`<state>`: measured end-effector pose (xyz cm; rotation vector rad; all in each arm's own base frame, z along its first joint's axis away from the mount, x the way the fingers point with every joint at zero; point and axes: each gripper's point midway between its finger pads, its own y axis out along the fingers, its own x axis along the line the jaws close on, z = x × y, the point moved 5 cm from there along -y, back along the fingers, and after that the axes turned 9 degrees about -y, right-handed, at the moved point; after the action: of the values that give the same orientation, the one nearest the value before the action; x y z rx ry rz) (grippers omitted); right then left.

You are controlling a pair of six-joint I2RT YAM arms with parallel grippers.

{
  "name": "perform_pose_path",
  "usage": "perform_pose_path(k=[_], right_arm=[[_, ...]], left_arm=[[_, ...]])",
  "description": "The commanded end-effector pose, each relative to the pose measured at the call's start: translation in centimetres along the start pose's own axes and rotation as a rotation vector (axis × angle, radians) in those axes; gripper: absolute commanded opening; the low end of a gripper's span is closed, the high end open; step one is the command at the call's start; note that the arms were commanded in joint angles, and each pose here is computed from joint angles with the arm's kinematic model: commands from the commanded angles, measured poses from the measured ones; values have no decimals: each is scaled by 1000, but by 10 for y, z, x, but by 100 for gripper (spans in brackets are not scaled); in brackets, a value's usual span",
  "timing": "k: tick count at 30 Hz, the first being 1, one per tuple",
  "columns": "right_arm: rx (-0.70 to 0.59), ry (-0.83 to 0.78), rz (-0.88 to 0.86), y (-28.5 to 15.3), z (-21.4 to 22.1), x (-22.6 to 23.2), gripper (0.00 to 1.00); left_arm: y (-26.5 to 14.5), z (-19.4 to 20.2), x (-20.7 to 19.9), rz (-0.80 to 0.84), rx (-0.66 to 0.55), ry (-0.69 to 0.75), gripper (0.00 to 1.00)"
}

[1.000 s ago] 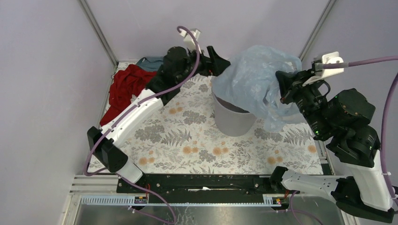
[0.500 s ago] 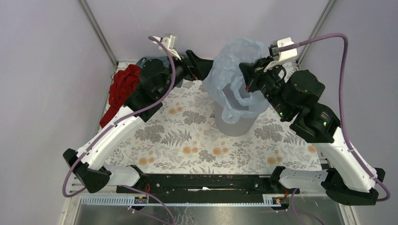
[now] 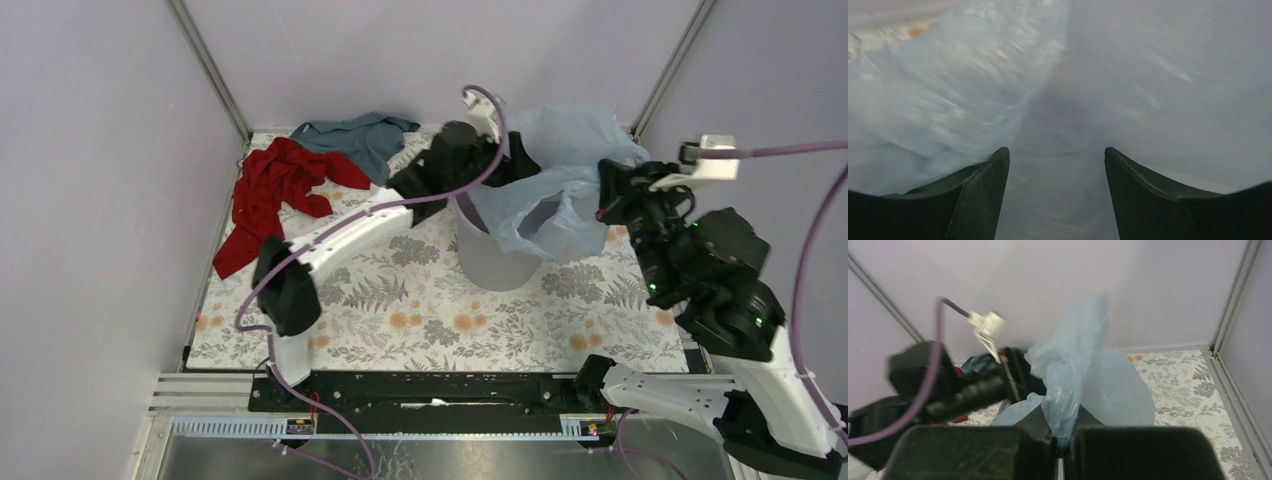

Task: Put the trash bags into the trash bin

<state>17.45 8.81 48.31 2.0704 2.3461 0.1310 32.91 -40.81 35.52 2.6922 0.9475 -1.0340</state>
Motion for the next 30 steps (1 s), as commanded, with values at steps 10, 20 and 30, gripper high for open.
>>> perform_pose_path(k=[10,20,30], right_arm=[[64,-108,-70,15,47,23,0],[69,-218,-76,68,45,54,0],[221,-4,-184,107,89,61,0]], left_arm=[[3,76,26,-193,125,23,66],[-27,40,14,-254,57,62,72],[-71,61,48,-394,22,17,75]])
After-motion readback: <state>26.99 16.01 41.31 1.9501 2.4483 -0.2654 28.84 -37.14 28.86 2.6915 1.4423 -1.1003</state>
